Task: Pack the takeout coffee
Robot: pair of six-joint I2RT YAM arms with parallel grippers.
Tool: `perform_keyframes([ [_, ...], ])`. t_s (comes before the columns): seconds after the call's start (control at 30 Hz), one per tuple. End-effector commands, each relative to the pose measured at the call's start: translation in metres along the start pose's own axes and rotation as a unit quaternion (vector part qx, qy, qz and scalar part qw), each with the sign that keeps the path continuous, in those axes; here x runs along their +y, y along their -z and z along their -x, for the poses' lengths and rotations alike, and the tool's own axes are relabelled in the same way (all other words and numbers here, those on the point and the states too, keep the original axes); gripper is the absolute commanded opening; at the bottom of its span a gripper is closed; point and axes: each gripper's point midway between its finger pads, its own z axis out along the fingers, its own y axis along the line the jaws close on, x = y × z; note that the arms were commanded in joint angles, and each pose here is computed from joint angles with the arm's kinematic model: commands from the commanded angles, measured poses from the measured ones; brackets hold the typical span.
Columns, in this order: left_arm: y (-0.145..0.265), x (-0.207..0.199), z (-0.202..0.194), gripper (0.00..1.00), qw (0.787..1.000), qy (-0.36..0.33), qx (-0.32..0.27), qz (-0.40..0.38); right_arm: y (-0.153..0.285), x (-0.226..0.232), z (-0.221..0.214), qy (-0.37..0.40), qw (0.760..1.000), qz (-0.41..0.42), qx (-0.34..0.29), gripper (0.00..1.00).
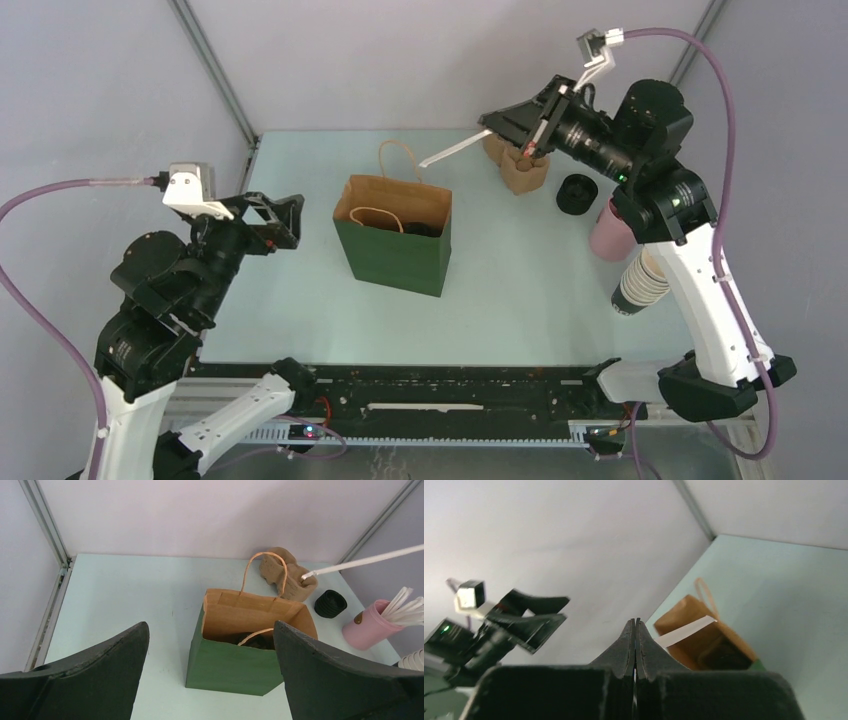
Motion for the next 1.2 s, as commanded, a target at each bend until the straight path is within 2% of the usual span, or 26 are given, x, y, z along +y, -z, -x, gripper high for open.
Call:
perform_keyframes([
  [0.0,-0.002,0.001,0.006,0.98,1.000,0.015,-0.015,0.006,-0.002,0.044,-0.007,0.012,0.997,0.068,0.016,0.00],
  [0.13,0.000,0.001,0.004,0.98,1.000,0.023,-0.014,0.005,-0.020,0.052,-0.029,0.007,0.996,0.084,0.040,0.00],
  [0.23,0.001,0.000,0.004,0.98,0.999,0.030,-0.012,0.005,-0.039,0.057,-0.034,0.004,0.996,0.082,0.035,0.00],
  [0.47,0.004,0.000,0.004,0.98,1.000,0.030,-0.007,0.003,-0.091,0.047,-0.065,0.020,0.996,0.074,0.054,0.00],
  [0.7,0.009,0.006,0.006,0.98,0.999,0.032,-0.014,0.013,-0.136,0.034,-0.117,0.112,0.985,0.041,0.126,0.00],
  [1.03,0.014,0.019,0.008,0.98,0.999,0.023,-0.023,0.040,-0.162,0.015,-0.148,0.145,0.976,-0.004,0.161,0.00],
  [1.17,0.015,0.020,0.008,0.98,0.999,0.021,-0.022,0.042,-0.171,0.004,-0.158,0.155,0.973,-0.015,0.169,0.03],
])
